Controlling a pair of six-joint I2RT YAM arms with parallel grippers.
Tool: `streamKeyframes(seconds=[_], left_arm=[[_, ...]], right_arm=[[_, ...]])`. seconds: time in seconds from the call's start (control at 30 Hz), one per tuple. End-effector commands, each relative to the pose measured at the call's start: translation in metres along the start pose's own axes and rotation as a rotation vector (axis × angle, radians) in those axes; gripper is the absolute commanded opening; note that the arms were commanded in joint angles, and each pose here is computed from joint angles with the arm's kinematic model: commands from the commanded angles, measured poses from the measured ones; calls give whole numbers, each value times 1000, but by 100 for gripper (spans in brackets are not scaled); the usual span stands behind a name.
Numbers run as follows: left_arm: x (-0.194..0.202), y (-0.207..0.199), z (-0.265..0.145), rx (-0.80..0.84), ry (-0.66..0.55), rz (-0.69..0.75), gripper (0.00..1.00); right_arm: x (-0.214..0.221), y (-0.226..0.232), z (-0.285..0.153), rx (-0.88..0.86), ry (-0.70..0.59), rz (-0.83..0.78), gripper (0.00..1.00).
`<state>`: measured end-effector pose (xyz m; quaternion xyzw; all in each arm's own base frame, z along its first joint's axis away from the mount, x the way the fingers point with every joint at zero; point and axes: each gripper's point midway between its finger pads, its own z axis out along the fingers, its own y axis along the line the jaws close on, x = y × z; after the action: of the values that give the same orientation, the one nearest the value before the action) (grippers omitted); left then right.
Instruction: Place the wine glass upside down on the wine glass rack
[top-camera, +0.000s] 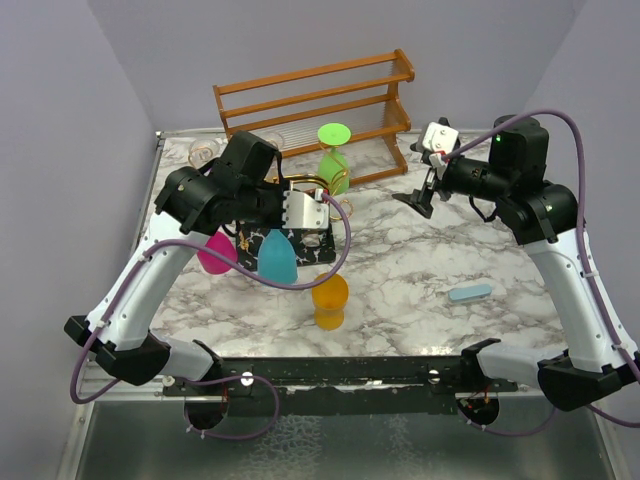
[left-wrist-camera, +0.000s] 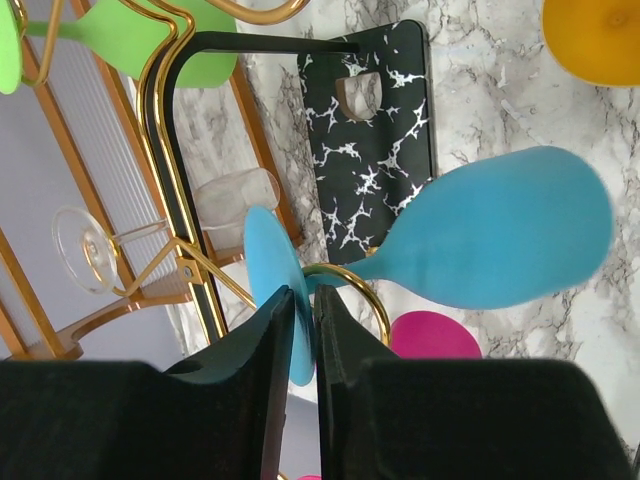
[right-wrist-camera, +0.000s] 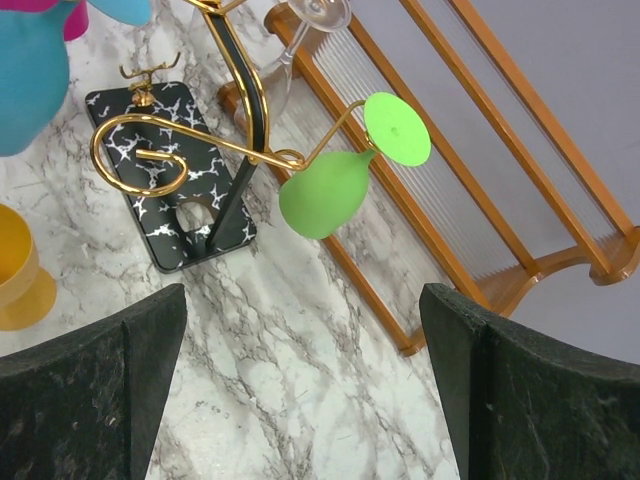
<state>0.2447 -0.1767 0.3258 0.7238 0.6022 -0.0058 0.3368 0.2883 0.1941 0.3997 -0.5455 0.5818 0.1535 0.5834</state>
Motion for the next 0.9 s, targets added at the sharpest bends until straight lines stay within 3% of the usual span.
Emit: streamKeyframes(seconds=[0.0,0.2,0.67,0.87], left_arm=[[-4,-8,-3,20,-28,-3,20],[-3,-11,-3,30,-26,-6,27],[-7,-15,-2,48,-48,-10,29],[-9,-15,-2,52,-59,-14,35]], right_arm=[[-3,2,-2,-9,-19,-16,99],[-1,2,-1,-9,-17,-14,99],[1,1,-2,-5,-13,-15,99],[2,1,-1,-8,-11,-15,99]])
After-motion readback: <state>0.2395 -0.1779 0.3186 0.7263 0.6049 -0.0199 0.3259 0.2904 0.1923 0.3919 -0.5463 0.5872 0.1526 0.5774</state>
